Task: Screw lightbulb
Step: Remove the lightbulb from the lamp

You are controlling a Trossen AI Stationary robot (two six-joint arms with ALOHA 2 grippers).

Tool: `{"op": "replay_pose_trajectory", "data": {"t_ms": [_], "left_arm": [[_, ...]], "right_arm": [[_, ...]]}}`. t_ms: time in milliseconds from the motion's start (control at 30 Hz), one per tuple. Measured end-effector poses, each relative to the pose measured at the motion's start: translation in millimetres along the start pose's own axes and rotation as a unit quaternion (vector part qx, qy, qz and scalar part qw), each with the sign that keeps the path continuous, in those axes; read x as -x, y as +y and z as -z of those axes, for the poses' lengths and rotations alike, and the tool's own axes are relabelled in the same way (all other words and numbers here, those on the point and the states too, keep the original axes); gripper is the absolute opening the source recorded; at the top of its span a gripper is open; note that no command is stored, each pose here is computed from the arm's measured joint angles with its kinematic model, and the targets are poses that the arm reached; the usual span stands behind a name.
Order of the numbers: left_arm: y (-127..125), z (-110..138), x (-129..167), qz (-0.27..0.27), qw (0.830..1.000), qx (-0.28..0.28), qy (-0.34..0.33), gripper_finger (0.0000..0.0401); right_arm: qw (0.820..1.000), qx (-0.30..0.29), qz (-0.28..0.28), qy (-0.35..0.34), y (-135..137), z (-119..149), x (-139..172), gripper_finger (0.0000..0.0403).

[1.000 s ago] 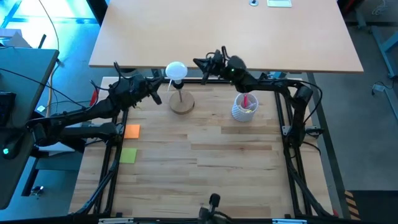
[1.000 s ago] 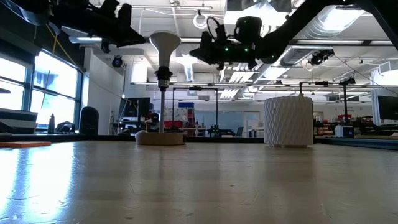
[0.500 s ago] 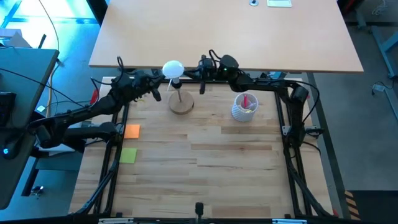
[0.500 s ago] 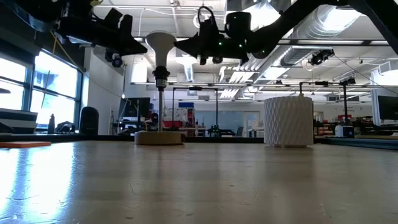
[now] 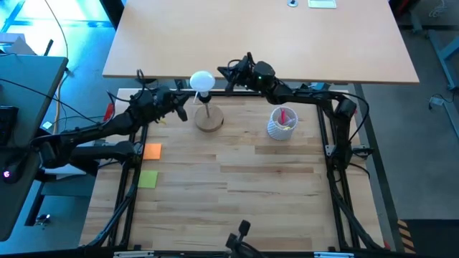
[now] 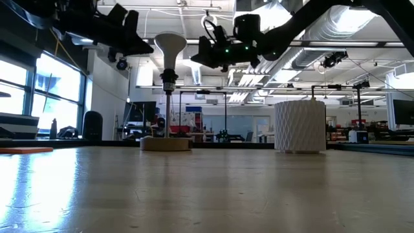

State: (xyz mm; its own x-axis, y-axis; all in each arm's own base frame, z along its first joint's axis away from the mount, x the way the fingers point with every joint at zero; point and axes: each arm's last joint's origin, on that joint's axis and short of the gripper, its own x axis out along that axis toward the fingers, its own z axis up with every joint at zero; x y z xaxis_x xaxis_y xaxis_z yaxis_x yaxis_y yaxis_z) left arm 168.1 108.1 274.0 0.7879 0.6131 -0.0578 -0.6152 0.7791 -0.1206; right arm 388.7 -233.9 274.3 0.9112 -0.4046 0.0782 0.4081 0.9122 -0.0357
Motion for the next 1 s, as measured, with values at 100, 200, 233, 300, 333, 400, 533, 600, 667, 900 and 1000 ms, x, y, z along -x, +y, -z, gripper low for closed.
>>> {"op": "replay_pose_trajectory", "data": {"t_ms": [100, 200, 233, 300, 333, 400, 533, 600, 667, 900, 1000], "left_arm": [[5, 1, 1, -0.039, 0.999, 0.001, 0.006, 0.0000], [10, 1, 0, -0.051, 0.999, 0.001, 0.005, 0.0000], [12, 0, 0, -0.057, 0.998, 0.001, 0.003, 0.0000], [17, -2, 0, -0.070, 0.998, 0.001, -0.008, 0.0000], [20, -5, 0, -0.075, 0.997, 0.000, -0.020, 0.0000], [24, -10, 0, -0.069, 0.997, -0.005, -0.046, 0.0000], [26, -16, -1, -0.015, 0.997, -0.006, -0.073, 0.0000], [24, -18, -2, 0.006, 0.997, -0.003, -0.081, 0.0000], [23, -17, -2, 0.016, 0.997, -0.001, -0.079, 0.0000], [17, -17, -2, 0.038, 0.996, 0.001, -0.076, 0.0000], [15, -16, -2, 0.043, 0.996, 0.001, -0.076, 0.0000]], "right_arm": [[1.000, 0.006, -0.030, -0.005, 1, -9, 3, 0.0000], [0.995, 0.018, -0.103, -0.004, 5, -16, 7, 0.0000], [0.993, 0.017, -0.120, -0.001, 7, -17, 9, 0.0000], [0.989, 0.013, -0.145, -0.005, 9, -21, 10, 0.0000], [0.988, 0.011, -0.156, -0.007, 10, -22, 10, 0.0000], [0.985, 0.009, -0.170, -0.005, 12, -22, 11, 0.0000], [0.987, 0.004, -0.157, 0.009, 14, -19, 10, 0.0000], [0.991, -0.006, -0.137, 0.011, 14, -20, 10, 0.0000], [0.990, -0.017, -0.136, 0.012, 14, -20, 10, 0.0000], [0.990, -0.010, -0.128, 0.054, 13, -37, 24, 0.0000], [0.988, 0.005, -0.140, 0.065, 22, -47, 30, 0.0000]]}}
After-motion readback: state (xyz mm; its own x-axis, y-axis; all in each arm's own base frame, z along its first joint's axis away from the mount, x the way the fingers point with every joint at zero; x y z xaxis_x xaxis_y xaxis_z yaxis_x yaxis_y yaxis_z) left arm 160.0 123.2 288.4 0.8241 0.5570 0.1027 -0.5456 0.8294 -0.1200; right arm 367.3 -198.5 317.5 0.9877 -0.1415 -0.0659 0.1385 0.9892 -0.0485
